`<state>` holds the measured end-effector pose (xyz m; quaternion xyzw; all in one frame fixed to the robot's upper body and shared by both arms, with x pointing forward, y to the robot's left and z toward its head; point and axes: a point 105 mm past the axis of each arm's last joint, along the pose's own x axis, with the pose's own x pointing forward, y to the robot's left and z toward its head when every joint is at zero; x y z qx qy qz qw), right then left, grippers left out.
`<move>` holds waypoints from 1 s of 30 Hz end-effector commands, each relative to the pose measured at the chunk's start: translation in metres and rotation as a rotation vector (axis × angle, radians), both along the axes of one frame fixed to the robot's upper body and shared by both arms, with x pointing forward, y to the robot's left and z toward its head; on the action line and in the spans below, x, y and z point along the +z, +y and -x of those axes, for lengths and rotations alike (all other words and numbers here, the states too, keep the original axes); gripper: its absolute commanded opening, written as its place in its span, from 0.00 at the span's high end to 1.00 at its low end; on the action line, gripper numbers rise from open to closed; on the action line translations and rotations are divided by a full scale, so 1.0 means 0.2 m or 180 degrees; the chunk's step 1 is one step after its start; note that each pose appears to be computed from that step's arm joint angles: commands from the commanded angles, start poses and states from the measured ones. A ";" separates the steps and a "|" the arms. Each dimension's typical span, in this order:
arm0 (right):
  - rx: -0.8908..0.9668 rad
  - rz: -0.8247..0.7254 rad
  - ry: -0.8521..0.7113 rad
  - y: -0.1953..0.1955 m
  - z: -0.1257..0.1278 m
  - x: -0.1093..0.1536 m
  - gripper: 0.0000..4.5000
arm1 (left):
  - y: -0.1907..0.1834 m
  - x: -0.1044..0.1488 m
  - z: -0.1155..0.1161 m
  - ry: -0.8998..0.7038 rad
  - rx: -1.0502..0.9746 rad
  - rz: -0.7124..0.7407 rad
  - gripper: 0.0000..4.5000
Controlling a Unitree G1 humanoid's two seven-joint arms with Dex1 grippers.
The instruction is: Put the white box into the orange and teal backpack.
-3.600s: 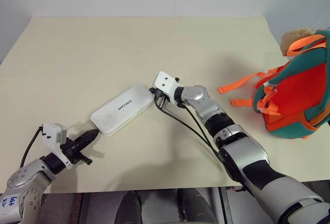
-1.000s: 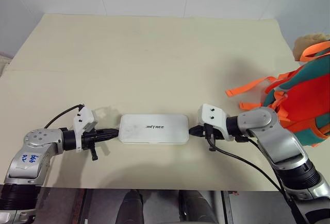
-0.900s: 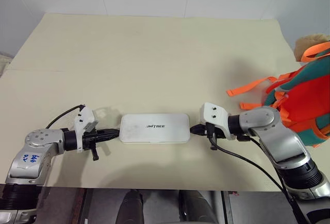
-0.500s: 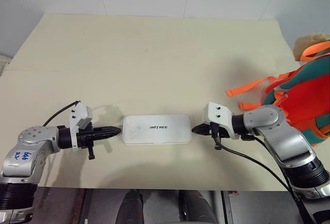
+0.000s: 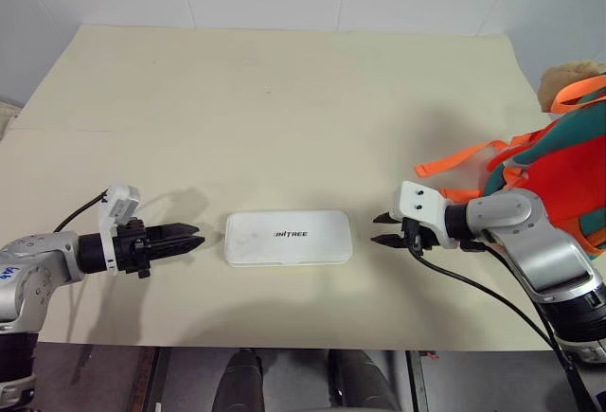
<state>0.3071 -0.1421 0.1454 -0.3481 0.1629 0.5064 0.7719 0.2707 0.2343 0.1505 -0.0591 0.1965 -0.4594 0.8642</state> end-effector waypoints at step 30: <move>0.0194 0.0121 -0.0769 0.13 -0.14 0.00 0.00 | -0.06 -0.08 0.03 0.1688 0.0165 0.1401 0.01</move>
